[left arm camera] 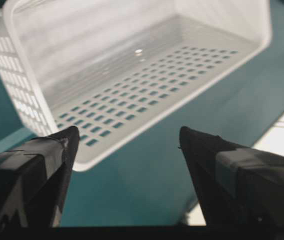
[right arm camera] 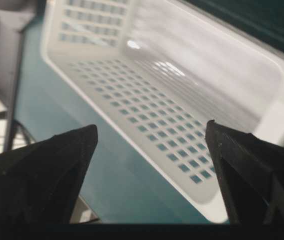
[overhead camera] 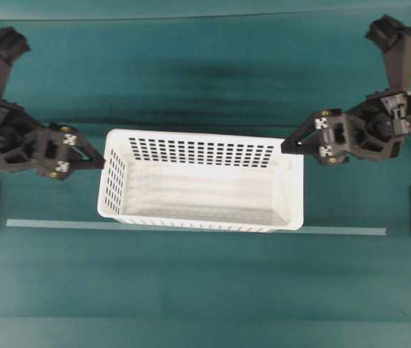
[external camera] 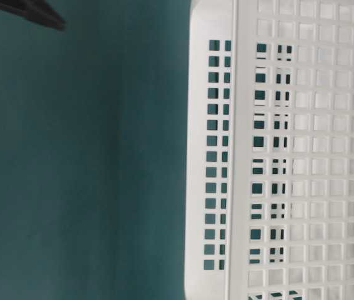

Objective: Lift the white basket with both hands.

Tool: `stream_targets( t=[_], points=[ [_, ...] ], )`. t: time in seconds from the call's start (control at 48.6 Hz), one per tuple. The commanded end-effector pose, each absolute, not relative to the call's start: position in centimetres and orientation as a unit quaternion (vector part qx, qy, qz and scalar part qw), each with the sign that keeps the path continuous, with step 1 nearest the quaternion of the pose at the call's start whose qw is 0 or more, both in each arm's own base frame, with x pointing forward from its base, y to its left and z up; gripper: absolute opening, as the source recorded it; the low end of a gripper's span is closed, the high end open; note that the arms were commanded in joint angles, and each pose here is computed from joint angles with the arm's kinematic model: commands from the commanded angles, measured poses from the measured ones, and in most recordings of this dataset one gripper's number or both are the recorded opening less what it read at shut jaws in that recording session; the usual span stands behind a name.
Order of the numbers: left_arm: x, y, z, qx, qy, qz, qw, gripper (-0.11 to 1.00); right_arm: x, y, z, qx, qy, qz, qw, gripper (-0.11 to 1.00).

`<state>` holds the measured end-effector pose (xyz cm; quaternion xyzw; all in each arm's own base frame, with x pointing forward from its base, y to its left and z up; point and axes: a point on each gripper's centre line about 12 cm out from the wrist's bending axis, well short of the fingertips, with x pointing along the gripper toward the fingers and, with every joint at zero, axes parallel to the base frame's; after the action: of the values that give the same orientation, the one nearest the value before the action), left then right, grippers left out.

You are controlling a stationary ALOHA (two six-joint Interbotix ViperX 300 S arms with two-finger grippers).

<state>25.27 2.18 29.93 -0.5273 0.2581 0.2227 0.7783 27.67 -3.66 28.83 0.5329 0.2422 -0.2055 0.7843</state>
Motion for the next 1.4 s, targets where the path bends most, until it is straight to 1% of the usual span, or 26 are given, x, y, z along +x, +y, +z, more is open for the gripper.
stream_targets(
  t=[0.0, 0.103, 0.226, 0.35, 0.474, 0.597, 0.721, 0.906, 1.009, 1.194, 1.379],
  points=[
    [25.0, 2.3, 30.8, -0.527, 0.238, 0.211, 0.788, 0.87, 28.1, -3.4, 29.4, 0.510, 0.229, -0.186, 0.808, 0.91],
    [24.7, 2.0, 31.8, -0.517, 0.211, 0.183, 0.809, 0.87, 28.4, -3.1, 30.1, 0.464, 0.210, -0.159, 0.845, 0.91],
    [24.5, 2.0, 33.5, -0.471, 0.167, 0.140, 0.855, 0.87, 28.9, -3.0, 31.1, 0.418, 0.180, -0.130, 0.881, 0.91],
    [24.6, 2.0, 34.6, -0.416, 0.146, 0.114, 0.891, 0.87, 29.1, -3.0, 31.6, 0.384, 0.159, -0.114, 0.902, 0.91],
    [24.8, 2.0, 35.1, -0.361, 0.136, 0.097, 0.917, 0.87, 29.3, -2.8, 32.2, 0.347, 0.140, -0.097, 0.923, 0.90],
    [24.9, 1.9, 35.7, -0.286, 0.120, 0.078, 0.947, 0.87, 29.3, -2.4, 32.8, 0.285, 0.119, -0.075, 0.948, 0.90],
    [24.6, 1.8, 36.5, -0.214, 0.095, 0.060, 0.970, 0.87, 28.9, -2.2, 33.6, 0.240, 0.092, -0.061, 0.964, 0.90],
    [23.2, 1.6, 38.4, -0.120, 0.037, 0.040, 0.991, 0.87, 27.5, -2.1, 34.8, 0.204, 0.049, -0.049, 0.977, 0.90],
    [22.0, 1.4, 39.4, -0.093, 0.012, 0.033, 0.995, 0.87, 26.3, -2.0, 35.5, 0.195, 0.031, -0.045, 0.979, 0.90],
    [20.0, 1.1, 40.4, -0.086, -0.019, 0.028, 0.996, 0.87, 24.4, -1.9, 36.5, 0.177, 0.005, -0.040, 0.983, 0.90],
    [19.0, 1.0, 40.7, -0.086, -0.034, 0.025, 0.995, 0.87, 22.8, -1.8, 37.3, 0.145, -0.018, -0.036, 0.989, 0.90]
  ],
)
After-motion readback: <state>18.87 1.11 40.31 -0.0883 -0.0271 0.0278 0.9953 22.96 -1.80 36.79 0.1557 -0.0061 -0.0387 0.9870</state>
